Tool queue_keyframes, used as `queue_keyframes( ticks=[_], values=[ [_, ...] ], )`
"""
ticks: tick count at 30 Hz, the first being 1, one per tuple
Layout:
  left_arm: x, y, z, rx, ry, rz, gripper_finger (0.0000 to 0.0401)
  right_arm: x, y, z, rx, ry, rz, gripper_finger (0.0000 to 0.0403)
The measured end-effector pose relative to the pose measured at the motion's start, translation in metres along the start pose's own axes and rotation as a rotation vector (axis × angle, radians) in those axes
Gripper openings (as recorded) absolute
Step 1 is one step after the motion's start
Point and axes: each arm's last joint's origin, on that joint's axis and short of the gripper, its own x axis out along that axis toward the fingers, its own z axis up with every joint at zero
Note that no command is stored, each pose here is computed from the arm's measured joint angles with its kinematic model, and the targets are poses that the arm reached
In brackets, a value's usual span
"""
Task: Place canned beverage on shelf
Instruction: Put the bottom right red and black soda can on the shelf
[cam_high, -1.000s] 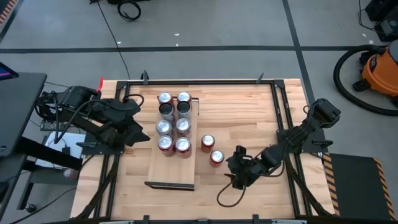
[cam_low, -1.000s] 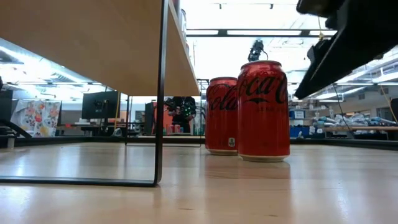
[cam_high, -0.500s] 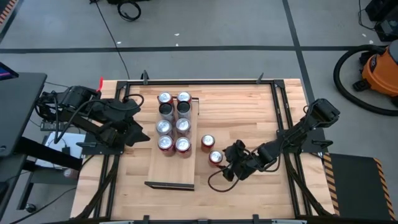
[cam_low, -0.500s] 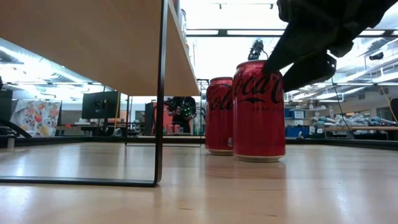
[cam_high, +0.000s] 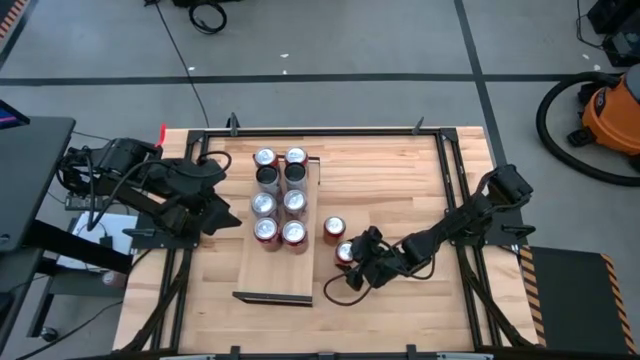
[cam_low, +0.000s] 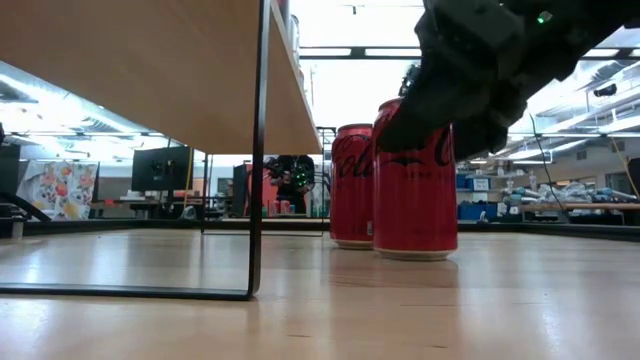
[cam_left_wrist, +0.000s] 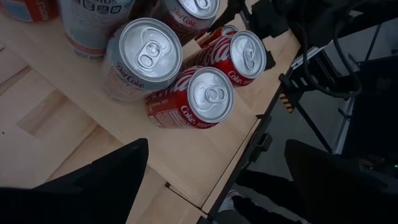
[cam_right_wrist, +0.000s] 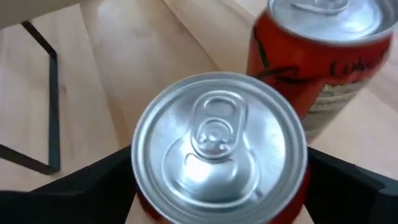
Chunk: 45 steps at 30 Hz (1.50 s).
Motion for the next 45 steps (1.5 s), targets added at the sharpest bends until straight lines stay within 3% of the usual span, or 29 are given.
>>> queue_keyframes(
  ticks=[3,9,15,24,30,40,45],
  values=[
    [0.0,0.0,0.0,0.0,0.0,0.0,0.0389,-0.001,0.001,0.001,-0.052,0.023,0.038,0.0365],
    [0.0,0.0,0.0,0.03,0.004,-0.007,0.0389,-0.005,0.012,0.003,-0.29,0.107,0.313,0.0322],
    [0.0,-0.001,0.0,0.099,0.014,-0.016,0.0389,-0.005,0.014,0.003,-0.477,0.146,0.469,0.0339],
    [0.0,-0.001,0.0,0.075,0.016,-0.018,0.0389,0.002,0.006,0.007,-0.484,0.168,0.465,0.0393],
    [0.0,-0.001,0.0,0.064,0.016,-0.017,0.0389,-0.008,-0.001,0.019,-0.448,0.18,0.455,0.0396],
    [0.0,-0.001,0.0,0.062,0.016,-0.017,0.0389,-0.049,-0.032,0.022,-0.551,0.235,0.067,0.0398],
    [0.0,-0.001,0.0,0.062,0.016,-0.017,0.0389,-0.06,-0.034,0.027,-0.441,0.254,0.119,0.0397]
  ],
)
